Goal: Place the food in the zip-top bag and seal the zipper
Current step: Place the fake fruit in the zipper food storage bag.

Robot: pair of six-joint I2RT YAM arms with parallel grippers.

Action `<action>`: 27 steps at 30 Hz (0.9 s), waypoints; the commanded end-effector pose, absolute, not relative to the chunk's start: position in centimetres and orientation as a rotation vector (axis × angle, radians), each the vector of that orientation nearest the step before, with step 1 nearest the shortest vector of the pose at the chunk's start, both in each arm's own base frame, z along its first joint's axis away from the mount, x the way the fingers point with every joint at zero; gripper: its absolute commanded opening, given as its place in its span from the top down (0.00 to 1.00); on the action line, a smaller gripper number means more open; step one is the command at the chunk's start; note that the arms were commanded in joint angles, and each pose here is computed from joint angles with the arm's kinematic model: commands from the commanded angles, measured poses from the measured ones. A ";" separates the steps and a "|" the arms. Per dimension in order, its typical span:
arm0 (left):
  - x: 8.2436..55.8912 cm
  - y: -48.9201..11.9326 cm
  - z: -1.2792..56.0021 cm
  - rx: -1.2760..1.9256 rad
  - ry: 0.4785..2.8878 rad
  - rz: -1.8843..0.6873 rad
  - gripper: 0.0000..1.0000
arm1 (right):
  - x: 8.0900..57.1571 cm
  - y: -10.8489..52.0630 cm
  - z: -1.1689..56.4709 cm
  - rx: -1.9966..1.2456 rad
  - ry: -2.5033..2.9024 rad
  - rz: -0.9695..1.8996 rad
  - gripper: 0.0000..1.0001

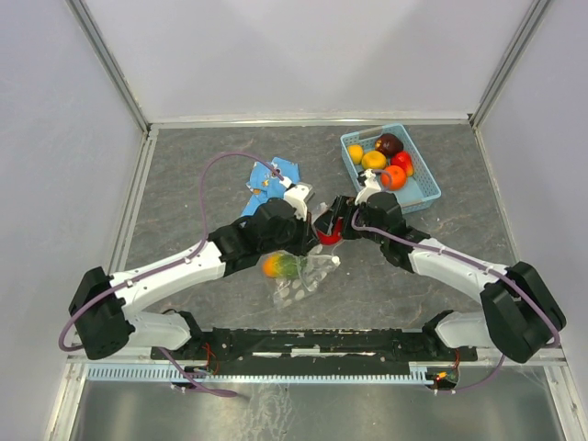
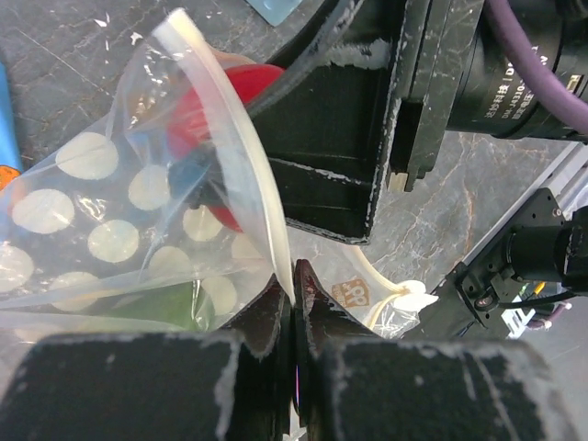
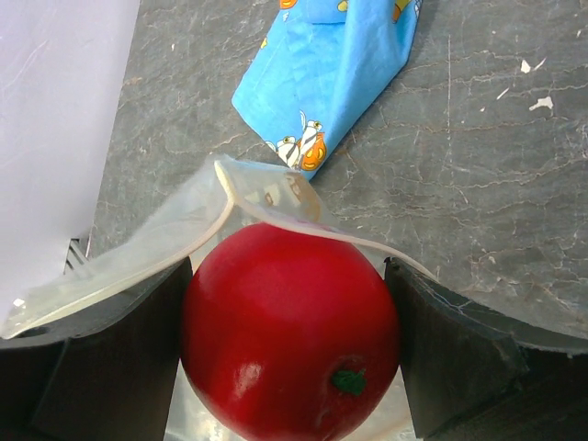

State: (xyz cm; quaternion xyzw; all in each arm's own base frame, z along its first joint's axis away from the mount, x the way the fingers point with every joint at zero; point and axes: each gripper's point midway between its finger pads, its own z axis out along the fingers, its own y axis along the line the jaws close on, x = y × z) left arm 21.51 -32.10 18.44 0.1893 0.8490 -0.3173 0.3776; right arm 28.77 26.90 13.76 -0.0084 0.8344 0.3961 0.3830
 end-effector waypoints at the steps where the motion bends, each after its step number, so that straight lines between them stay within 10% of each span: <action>1: 21.3 -34.3 19.7 0.475 2.126 -0.914 0.97 | 29.8 28.0 16.3 0.051 2.085 1.048 0.31; 27: 21.3 -33.5 19.2 0.409 2.118 -0.873 0.97 | 28.9 28.6 17.3 0.051 2.100 1.012 0.03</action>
